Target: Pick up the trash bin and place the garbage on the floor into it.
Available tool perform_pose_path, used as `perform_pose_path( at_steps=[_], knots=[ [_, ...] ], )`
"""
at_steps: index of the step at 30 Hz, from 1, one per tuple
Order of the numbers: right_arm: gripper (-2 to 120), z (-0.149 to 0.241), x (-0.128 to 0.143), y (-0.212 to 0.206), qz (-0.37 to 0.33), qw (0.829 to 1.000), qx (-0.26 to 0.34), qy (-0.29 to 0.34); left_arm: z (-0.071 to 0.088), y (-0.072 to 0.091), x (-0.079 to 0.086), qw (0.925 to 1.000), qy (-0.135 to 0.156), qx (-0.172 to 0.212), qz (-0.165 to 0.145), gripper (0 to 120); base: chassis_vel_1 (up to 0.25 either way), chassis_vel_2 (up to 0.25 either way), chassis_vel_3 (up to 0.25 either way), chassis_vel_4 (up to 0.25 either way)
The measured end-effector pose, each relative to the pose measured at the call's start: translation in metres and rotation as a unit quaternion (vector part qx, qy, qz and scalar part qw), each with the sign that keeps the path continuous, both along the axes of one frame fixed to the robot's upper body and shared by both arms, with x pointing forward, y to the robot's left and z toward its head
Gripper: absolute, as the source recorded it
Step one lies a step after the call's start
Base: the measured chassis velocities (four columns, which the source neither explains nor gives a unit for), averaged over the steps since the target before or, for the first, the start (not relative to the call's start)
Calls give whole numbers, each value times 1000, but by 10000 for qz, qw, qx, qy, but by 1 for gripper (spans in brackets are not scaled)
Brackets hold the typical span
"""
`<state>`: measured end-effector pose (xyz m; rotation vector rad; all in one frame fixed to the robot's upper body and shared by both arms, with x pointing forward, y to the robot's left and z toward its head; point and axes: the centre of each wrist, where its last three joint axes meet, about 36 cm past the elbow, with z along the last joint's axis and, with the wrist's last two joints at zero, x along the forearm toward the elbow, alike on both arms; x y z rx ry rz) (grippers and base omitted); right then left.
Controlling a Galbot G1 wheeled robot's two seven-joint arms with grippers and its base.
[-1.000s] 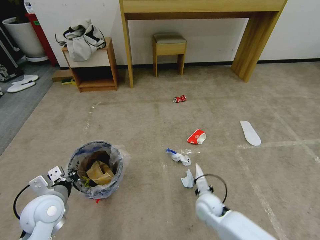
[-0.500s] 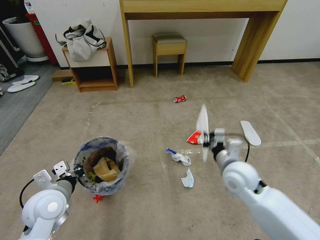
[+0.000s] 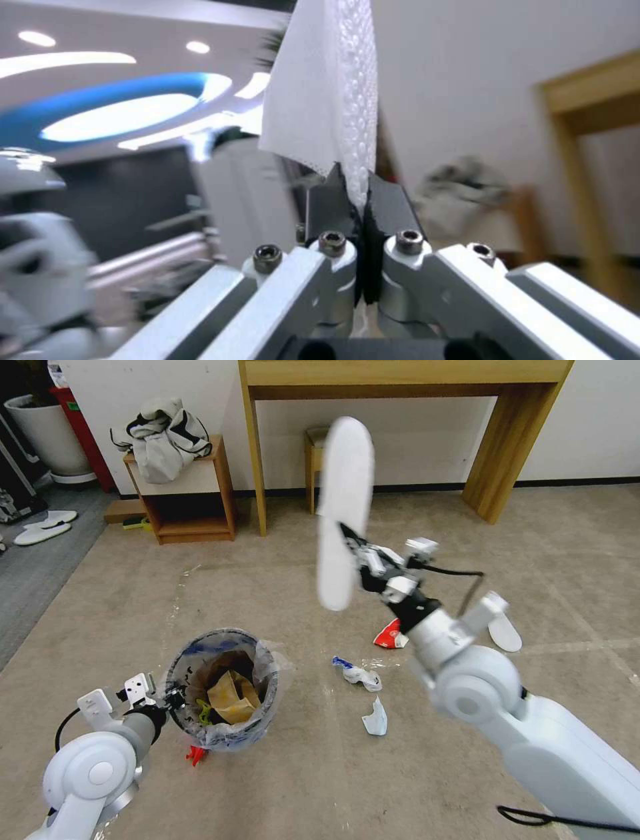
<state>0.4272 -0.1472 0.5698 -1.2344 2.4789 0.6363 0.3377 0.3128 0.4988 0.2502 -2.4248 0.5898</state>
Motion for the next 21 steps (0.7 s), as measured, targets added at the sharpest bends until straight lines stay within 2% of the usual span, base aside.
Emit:
perform_pose_path(
  at_steps=[3,10,16,21],
  knots=[
    [0,-7,11,32,485,9988,81,-49,0,-1,1,10000,31,-11,-36,0,0,0,0,0],
    [0,-34,30,74,883,9960,-92,-82,2,-2,0,10000,43,-46,-67,0,0,0,0,0],
    [0,-58,29,100,1025,9946,-166,-17,3,-3,0,9999,35,-71,-70,0,0,0,0,0],
    [0,-100,26,110,1111,9929,-413,29,4,-4,1,9999,25,-90,-85,0,0,0,0,0]
  ],
)
